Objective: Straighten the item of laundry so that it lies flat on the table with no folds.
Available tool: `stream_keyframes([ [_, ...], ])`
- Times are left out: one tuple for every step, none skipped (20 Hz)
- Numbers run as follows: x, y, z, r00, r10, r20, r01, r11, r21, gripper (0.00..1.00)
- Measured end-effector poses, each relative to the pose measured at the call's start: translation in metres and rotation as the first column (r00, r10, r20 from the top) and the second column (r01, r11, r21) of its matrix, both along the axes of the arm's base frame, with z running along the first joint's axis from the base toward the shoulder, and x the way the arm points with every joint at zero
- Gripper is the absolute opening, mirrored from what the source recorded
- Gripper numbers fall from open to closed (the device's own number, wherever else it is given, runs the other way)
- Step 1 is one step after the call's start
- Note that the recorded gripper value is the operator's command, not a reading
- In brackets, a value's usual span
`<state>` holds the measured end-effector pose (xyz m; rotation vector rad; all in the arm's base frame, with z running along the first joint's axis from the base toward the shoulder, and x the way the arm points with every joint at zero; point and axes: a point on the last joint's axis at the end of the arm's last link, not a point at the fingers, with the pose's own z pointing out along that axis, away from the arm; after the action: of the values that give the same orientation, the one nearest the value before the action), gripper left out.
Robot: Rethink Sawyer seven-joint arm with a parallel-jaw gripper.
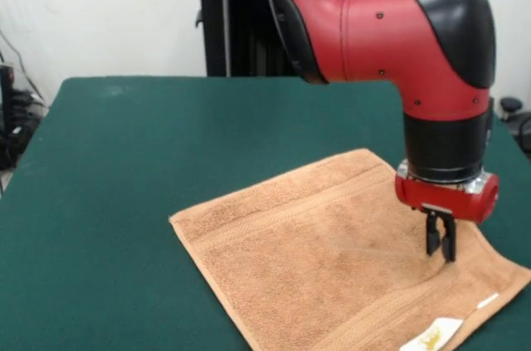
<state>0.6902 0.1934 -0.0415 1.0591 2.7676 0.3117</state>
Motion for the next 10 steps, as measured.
stream_keyframes([
  [0.0,0.001,0.0,1.0,-0.001,0.0,0.001,1.0,0.001,0.0],
  [0.0,0.004,0.0,1.0,-0.002,0.001,0.002,1.0,0.003,0.0],
  [-0.001,0.006,-0.001,1.0,-0.004,0.001,0.004,1.0,0.004,0.0],
  [-0.002,0.011,-0.004,1.0,-0.007,0.0,0.007,1.0,0.007,0.0],
  [-0.002,0.012,-0.005,1.0,-0.008,0.0,0.008,1.0,0.008,0.0],
  [-0.003,0.014,-0.007,1.0,-0.009,0.0,0.009,1.0,0.008,0.0],
  [-0.002,0.014,-0.007,1.0,-0.011,0.002,0.011,1.0,0.006,0.0],
  [-0.002,0.015,-0.007,1.0,-0.013,0.004,0.013,1.0,0.004,0.0],
  [-0.002,0.016,-0.006,1.0,-0.012,0.005,0.012,1.0,-0.003,0.0],
  [-0.003,0.017,-0.006,1.0,-0.009,0.006,0.01,1.0,-0.01,0.0],
])
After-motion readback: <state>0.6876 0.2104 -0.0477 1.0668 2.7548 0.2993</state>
